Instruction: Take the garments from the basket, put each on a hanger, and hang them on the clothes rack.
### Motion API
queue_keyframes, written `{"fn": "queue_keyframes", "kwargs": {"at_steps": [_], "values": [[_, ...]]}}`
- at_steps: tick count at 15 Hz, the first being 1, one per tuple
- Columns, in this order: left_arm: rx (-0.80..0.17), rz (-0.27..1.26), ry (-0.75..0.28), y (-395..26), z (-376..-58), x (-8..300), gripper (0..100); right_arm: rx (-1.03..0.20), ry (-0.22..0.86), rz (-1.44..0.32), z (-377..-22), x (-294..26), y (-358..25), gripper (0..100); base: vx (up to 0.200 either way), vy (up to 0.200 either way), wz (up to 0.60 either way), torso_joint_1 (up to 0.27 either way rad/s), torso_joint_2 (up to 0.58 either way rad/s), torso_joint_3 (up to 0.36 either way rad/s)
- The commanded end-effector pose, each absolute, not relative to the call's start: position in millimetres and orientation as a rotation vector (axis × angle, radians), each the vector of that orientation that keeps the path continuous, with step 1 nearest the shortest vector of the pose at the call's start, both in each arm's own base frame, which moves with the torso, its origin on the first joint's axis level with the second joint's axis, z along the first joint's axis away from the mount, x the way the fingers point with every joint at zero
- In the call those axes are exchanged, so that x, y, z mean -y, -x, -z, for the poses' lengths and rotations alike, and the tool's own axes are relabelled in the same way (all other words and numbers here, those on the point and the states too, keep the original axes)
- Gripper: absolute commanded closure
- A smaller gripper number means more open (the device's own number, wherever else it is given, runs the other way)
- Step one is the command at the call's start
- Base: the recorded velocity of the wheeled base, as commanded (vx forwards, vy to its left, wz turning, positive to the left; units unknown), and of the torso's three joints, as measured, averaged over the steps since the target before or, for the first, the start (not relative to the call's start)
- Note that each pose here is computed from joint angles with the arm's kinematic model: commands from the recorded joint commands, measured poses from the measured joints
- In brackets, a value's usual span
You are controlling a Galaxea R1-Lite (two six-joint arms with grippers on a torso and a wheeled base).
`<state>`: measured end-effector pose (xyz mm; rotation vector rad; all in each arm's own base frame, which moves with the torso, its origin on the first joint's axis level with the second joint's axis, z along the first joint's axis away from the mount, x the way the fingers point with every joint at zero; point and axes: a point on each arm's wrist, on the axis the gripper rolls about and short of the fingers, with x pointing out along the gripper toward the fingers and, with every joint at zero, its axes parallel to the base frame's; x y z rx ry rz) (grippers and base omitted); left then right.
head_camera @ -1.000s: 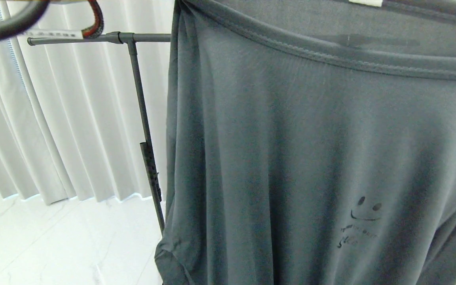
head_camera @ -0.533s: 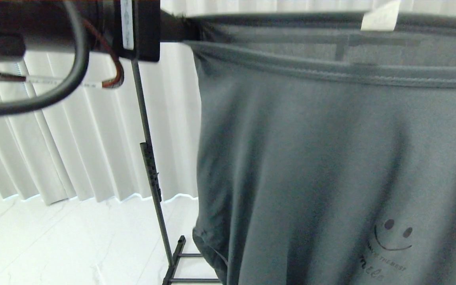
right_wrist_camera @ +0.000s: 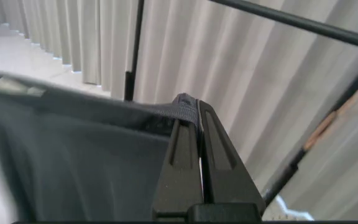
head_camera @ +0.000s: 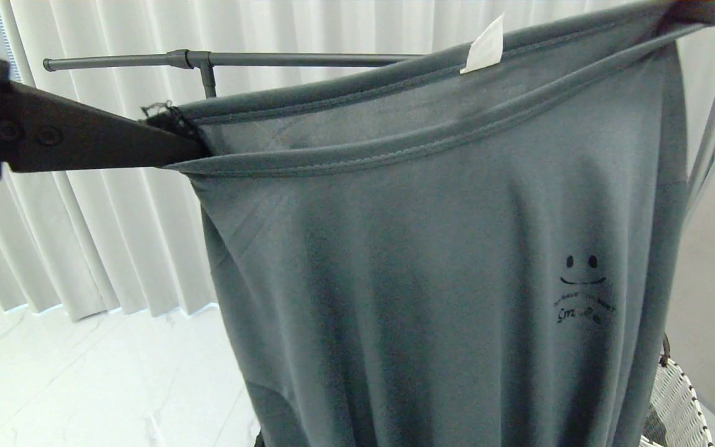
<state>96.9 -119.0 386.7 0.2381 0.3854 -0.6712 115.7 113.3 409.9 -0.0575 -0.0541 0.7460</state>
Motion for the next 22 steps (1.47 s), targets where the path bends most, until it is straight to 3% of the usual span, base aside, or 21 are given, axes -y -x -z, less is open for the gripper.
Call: {"fn": "queue_keyframes", "kwargs": {"at_steps": [1, 3, 7, 11, 14, 22], "values": [[-0.35, 0.774, -0.193, -74, -394, 112, 100, 0.041, 0.073, -0.788, -407, -151, -144, 100, 0.0, 0.0, 0.0, 0.0, 0.0, 0.0], [-0.344, 0.853, -0.183, -62, -395, 114, 100, 0.068, 0.061, -0.823, -409, -168, -148, 100, 0.0, 0.0, 0.0, 0.0, 0.0, 0.0], [-0.339, 0.869, -0.189, -58, -394, 112, 100, 0.07, 0.059, -0.82, -410, -169, -148, 100, 0.0, 0.0, 0.0, 0.0, 0.0, 0.0], [-0.332, 0.68, -0.301, -88, -387, 110, 100, 0.072, 0.08, -0.663, -420, -120, -142, 100, 0.0, 0.0, 0.0, 0.0, 0.0, 0.0], [-0.216, 0.568, -0.239, -126, -397, 125, 100, 0.055, 0.086, -0.616, -422, -95, -124, 100, 0.0, 0.0, 0.0, 0.0, 0.0, 0.0], [-0.251, 0.568, -0.259, -133, -384, 132, 100, -0.078, 0.135, -0.626, -395, -88, -114, 100, 0.0, 0.0, 0.0, 0.0, 0.0, 0.0]]}}
